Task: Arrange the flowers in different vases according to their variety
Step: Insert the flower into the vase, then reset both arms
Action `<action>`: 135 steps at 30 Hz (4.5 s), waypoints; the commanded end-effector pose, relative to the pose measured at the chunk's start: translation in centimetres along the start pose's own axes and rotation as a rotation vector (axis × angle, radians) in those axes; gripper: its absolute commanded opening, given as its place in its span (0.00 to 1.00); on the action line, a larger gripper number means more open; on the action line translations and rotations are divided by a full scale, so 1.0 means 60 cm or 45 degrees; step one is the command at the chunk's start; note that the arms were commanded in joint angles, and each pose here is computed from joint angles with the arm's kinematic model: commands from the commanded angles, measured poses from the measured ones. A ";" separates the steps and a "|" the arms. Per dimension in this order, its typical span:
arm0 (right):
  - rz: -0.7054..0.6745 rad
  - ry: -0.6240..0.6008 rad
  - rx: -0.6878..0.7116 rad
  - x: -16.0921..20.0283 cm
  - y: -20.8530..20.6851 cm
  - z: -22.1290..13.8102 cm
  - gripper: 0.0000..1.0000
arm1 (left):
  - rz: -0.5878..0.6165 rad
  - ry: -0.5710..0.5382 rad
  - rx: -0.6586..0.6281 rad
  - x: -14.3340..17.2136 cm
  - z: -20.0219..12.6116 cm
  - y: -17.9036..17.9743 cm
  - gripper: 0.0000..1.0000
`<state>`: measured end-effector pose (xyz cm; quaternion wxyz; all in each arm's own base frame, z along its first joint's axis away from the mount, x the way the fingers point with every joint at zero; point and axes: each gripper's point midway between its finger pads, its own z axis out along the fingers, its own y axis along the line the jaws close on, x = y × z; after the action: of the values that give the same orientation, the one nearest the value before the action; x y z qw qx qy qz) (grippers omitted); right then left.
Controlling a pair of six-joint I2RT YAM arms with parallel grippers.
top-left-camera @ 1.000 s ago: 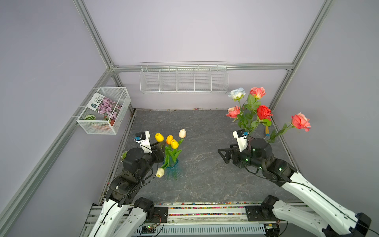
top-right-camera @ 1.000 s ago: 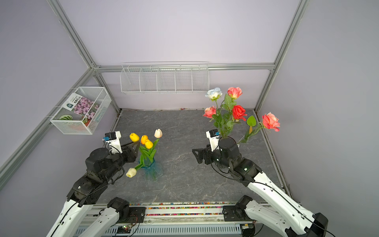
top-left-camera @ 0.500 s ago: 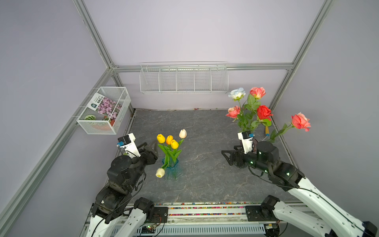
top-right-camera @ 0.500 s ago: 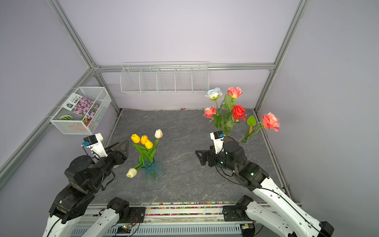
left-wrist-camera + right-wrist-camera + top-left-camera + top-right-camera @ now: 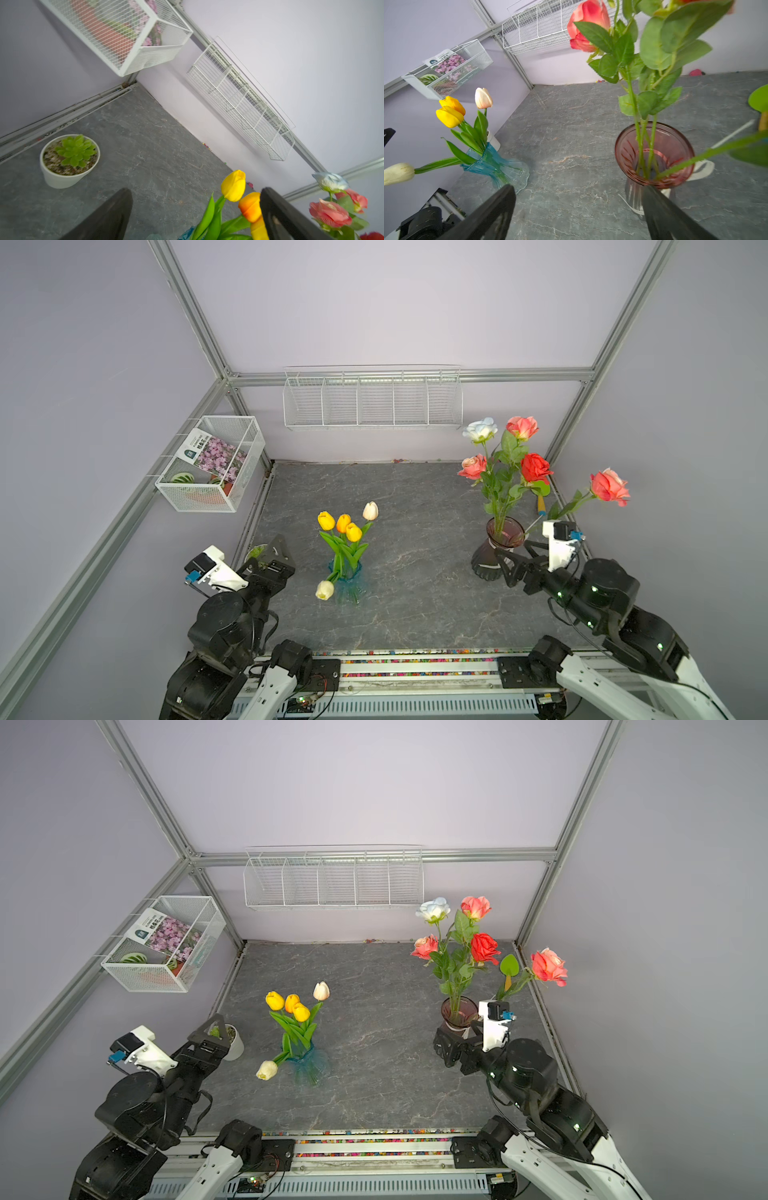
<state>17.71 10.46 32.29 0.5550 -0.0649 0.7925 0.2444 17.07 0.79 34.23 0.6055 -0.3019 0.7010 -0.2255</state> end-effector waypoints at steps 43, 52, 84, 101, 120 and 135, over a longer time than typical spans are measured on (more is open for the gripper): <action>0.616 -0.080 1.111 0.137 -0.430 0.017 0.99 | 0.256 0.174 -0.391 0.146 0.296 0.249 1.00; 0.669 -0.117 1.175 0.150 -0.525 0.047 0.99 | 0.493 0.307 -0.309 0.172 0.372 0.256 1.00; -0.075 -0.283 0.839 0.104 -0.424 0.187 0.99 | 0.845 0.206 0.295 0.226 0.419 0.171 1.00; -0.248 -0.152 0.704 0.182 -0.413 0.288 0.99 | 0.896 0.204 0.293 0.249 0.421 0.175 1.00; -0.270 0.055 0.615 0.190 -0.401 0.333 0.99 | 0.907 0.200 0.266 0.250 0.425 0.174 1.00; -0.271 0.055 0.617 0.190 -0.402 0.332 0.99 | 0.909 0.203 0.263 0.251 0.425 0.174 1.00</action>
<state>39.23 0.13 8.81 0.5600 -0.0077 0.8283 -0.0158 39.23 -0.94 12.16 0.6159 0.0363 0.7806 -0.1004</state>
